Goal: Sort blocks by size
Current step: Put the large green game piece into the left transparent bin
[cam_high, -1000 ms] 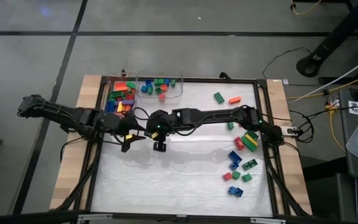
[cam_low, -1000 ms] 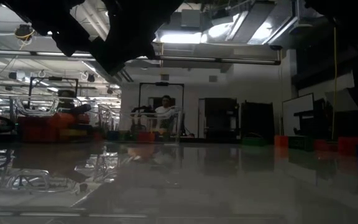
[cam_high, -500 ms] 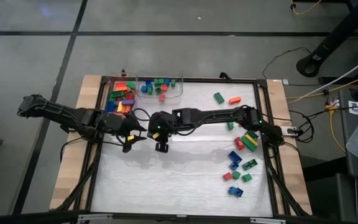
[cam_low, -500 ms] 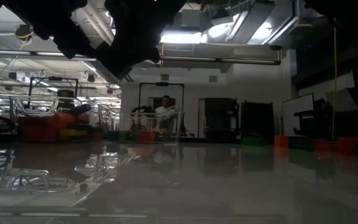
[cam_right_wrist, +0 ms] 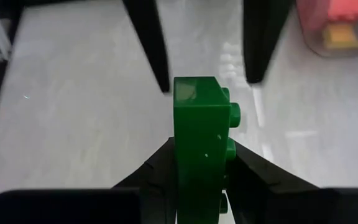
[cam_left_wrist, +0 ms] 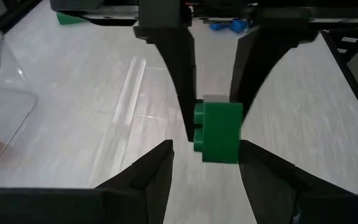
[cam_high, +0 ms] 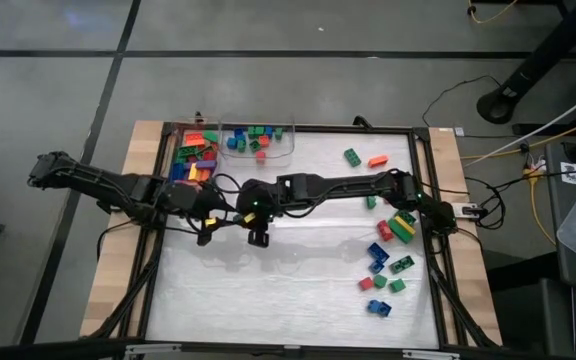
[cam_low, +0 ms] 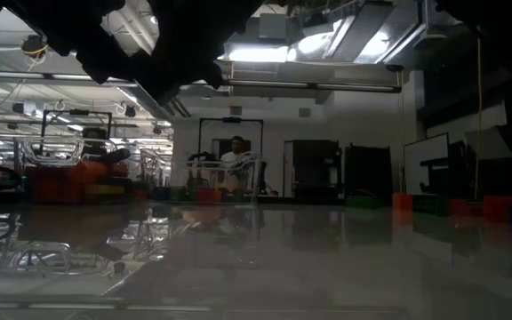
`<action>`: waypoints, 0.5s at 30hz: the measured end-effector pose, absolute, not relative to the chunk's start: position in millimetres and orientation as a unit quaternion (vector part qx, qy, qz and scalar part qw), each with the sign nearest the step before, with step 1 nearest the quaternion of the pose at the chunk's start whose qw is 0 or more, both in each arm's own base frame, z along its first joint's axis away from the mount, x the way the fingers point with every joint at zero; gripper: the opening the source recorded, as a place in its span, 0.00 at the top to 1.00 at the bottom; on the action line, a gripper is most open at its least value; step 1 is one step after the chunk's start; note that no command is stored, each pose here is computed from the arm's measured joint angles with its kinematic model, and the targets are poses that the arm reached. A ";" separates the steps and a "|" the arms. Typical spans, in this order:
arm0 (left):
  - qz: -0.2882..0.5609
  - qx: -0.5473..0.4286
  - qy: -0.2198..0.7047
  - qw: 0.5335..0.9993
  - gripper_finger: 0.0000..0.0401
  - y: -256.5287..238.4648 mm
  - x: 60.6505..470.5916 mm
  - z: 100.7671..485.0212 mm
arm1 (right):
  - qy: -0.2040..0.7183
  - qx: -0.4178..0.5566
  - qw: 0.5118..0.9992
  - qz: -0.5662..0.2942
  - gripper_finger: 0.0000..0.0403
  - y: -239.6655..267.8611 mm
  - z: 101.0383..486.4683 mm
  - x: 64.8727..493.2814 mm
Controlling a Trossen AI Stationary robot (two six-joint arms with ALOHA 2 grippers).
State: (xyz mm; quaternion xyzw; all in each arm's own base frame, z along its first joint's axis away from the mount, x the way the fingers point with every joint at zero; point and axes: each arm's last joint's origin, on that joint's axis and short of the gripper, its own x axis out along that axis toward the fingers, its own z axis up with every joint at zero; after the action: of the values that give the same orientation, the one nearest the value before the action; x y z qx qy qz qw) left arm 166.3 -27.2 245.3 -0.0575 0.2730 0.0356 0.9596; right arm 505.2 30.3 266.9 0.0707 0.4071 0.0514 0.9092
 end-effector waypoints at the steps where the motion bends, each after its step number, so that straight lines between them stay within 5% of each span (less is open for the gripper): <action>1: 0.034 -0.058 0.273 0.960 0.58 -27.3 166.4 245.4 | 0.404 0.073 0.910 0.057 0.74 30.6 267.4 505.7; 15: 0.034 -0.060 0.272 0.960 0.61 -27.4 166.5 245.5 | 0.363 0.076 0.926 0.070 0.74 30.9 273.3 511.8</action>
State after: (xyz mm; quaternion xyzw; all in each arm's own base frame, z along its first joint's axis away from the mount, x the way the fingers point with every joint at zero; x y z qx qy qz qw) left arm 166.5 -27.4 245.5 -0.0598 0.2717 0.0344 0.9599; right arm 511.8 30.9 273.3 0.0755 0.3627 0.0697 0.9262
